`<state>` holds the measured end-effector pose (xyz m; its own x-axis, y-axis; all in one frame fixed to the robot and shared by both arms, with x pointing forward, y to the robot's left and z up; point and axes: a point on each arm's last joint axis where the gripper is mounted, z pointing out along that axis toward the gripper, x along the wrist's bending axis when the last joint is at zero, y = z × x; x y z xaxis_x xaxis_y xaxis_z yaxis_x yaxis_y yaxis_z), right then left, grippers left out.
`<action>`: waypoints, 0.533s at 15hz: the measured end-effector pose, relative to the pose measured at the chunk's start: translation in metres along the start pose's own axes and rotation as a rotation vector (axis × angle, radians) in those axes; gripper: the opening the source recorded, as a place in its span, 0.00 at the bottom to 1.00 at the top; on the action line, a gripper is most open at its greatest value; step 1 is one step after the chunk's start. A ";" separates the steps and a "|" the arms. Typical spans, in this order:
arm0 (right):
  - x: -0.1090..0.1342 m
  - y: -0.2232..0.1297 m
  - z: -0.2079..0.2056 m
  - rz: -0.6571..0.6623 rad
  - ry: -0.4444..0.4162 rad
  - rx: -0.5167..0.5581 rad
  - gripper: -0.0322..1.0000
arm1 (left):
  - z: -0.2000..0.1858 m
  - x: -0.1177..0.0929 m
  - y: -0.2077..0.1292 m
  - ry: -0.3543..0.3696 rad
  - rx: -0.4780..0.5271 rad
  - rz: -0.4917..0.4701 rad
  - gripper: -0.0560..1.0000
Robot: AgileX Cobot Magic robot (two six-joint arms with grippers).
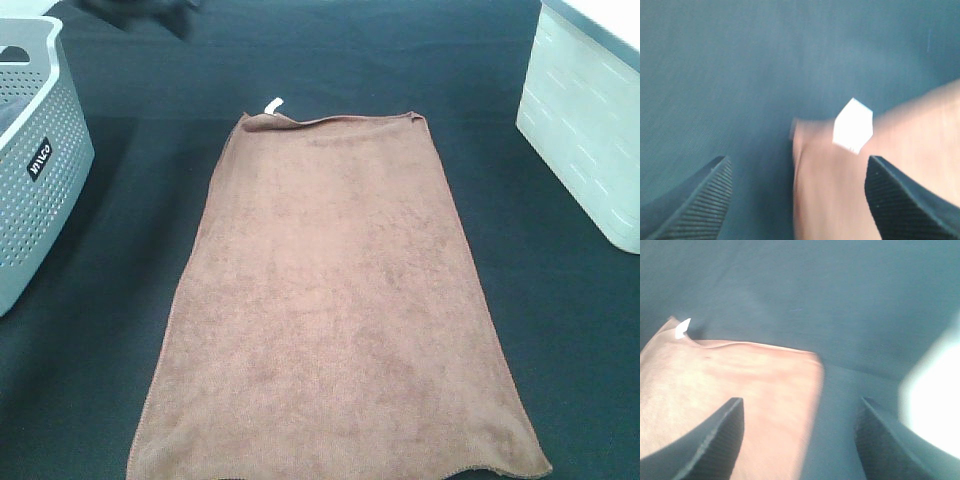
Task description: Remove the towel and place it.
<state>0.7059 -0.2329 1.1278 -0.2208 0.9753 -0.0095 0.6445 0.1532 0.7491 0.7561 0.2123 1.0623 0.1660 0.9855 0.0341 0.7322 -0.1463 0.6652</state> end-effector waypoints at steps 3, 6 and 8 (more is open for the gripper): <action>-0.034 0.004 -0.055 0.066 -0.081 0.027 0.63 | -0.058 0.067 0.004 0.105 0.035 -0.115 0.72; -0.044 -0.003 -0.094 0.078 -0.115 0.124 0.63 | -0.090 0.092 -0.001 0.135 0.102 -0.137 0.72; -0.040 -0.011 -0.114 0.087 -0.116 0.162 0.63 | -0.105 0.090 -0.002 0.101 0.093 -0.142 0.72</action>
<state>0.6245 -0.2917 1.1956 -0.0798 0.9963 -0.0325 0.7686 0.0822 0.6344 0.6999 0.3100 1.1425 -0.0070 0.9997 0.0230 0.8023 -0.0081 0.5969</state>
